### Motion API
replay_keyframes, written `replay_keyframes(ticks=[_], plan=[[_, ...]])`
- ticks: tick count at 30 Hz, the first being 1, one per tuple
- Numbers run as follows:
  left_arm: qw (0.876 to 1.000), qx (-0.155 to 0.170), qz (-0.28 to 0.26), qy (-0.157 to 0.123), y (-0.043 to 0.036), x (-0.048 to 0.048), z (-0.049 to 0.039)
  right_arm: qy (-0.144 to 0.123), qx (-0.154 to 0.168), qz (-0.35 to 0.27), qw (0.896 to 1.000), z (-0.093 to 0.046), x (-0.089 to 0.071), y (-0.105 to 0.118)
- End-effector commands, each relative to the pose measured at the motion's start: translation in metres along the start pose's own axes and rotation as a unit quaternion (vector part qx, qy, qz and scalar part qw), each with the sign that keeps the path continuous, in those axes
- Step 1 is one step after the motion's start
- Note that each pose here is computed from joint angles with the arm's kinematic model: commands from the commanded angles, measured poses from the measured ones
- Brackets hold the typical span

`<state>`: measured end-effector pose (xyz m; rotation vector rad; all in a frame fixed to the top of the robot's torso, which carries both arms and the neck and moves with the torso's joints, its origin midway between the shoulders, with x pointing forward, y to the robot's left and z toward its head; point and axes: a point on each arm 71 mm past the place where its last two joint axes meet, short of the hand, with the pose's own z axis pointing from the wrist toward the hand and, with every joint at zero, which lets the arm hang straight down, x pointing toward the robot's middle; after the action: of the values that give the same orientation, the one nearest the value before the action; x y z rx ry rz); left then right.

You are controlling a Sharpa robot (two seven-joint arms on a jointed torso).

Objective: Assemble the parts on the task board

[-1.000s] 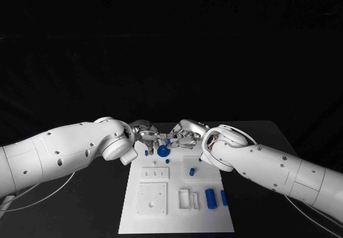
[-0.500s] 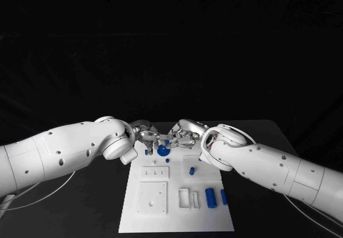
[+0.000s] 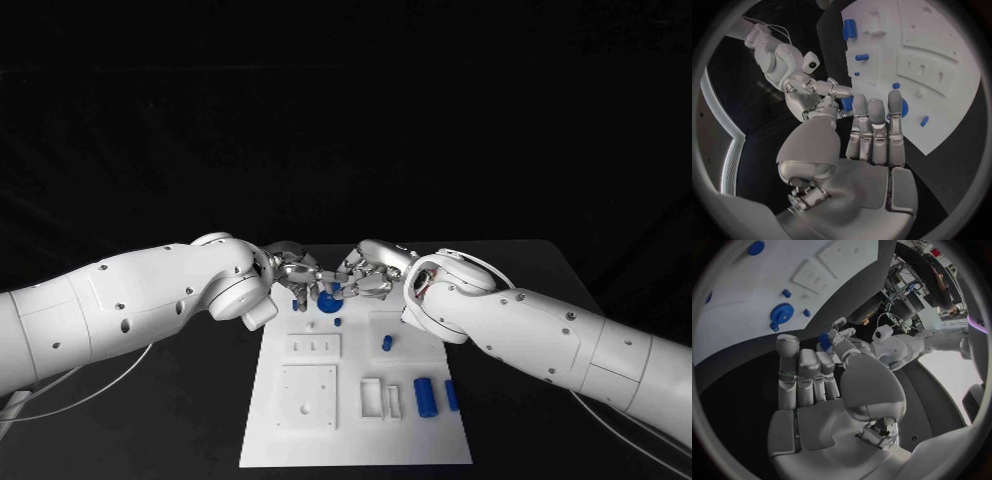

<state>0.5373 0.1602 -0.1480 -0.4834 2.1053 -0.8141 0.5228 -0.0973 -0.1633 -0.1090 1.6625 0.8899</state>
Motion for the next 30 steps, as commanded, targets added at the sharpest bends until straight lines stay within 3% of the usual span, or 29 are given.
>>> replay_keyframes(ticks=[1,30], plan=[[1.000,0.002,0.006,0.005,-0.0022,0.0019,0.0006,0.009,-0.001,-0.005,1.000,0.0006,0.0018,0.0013],[1.000,-0.009,0.014,0.024,-0.0013,0.0058,0.0031,0.014,0.004,-0.006,1.000,0.0021,0.0049,0.0007]])
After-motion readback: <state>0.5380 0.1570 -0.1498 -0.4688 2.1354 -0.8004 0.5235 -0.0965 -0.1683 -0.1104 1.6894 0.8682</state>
